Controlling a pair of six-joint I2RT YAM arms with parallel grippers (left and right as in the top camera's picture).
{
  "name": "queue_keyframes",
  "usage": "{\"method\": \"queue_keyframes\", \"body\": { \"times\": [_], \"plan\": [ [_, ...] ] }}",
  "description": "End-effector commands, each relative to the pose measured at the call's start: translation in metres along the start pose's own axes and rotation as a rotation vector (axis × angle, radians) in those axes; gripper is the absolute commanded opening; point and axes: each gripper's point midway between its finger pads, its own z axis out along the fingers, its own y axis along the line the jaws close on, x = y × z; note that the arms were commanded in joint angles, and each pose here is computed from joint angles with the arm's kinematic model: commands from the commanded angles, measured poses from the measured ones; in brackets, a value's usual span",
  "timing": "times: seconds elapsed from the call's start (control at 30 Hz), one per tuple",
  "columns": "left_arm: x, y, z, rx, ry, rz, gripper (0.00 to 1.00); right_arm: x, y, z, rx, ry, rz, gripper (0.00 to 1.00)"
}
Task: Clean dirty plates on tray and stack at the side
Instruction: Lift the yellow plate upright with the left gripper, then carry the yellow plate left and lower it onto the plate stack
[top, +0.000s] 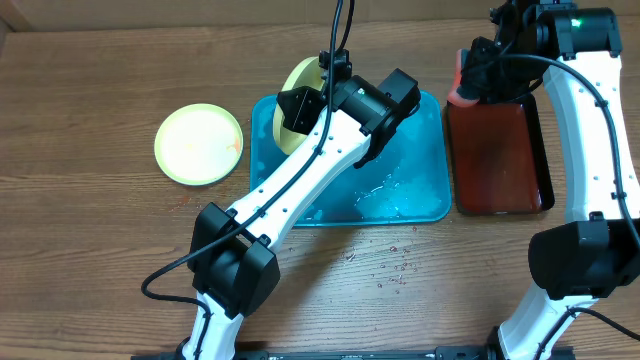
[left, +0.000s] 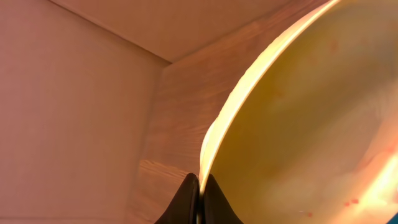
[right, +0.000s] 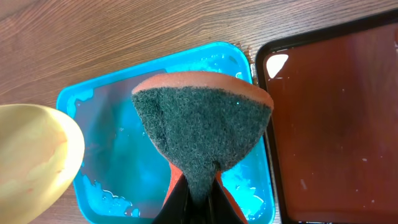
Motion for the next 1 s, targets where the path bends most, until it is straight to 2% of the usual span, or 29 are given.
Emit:
{"method": "queue_keyframes", "body": {
  "times": [0.0,0.2,0.37,0.43,0.57,0.7,0.8,0.97],
  "plan": [
    [-0.001,-0.001,-0.003,0.018,-0.003,-0.042,0.04,0.0,-0.003,-0.003,0.004,-0.006,0.004,0.04],
    [0.023,-0.033,0.017,0.264,0.184,0.027,0.04,0.0,-0.003,-0.003,0.005,-0.004,0.005,0.04],
    [0.035,-0.054,0.027,0.576,0.317,0.041,0.04,0.0,-0.003,-0.003,0.005,-0.004,0.005,0.04],
    [0.029,-0.059,0.023,0.759,0.33,0.017,0.04,0.001,-0.003,-0.003,0.005,-0.003,0.005,0.04],
    [0.015,-0.039,0.026,0.988,0.331,-0.111,0.04,0.001,-0.003,-0.003,0.006,-0.001,0.006,0.04],
    [0.027,0.004,0.063,1.057,0.418,-0.273,0.04,0.001,-0.003,-0.003,0.006,-0.002,0.005,0.04],
    [0.044,0.026,0.09,1.082,0.48,-0.339,0.04,0.001,-0.003,-0.003,0.005,-0.001,0.006,0.04],
    [0.081,0.057,0.143,1.004,0.58,-0.469,0.05,0.001,-0.003,-0.003,0.005,-0.002,0.006,0.04]
  ]
}}
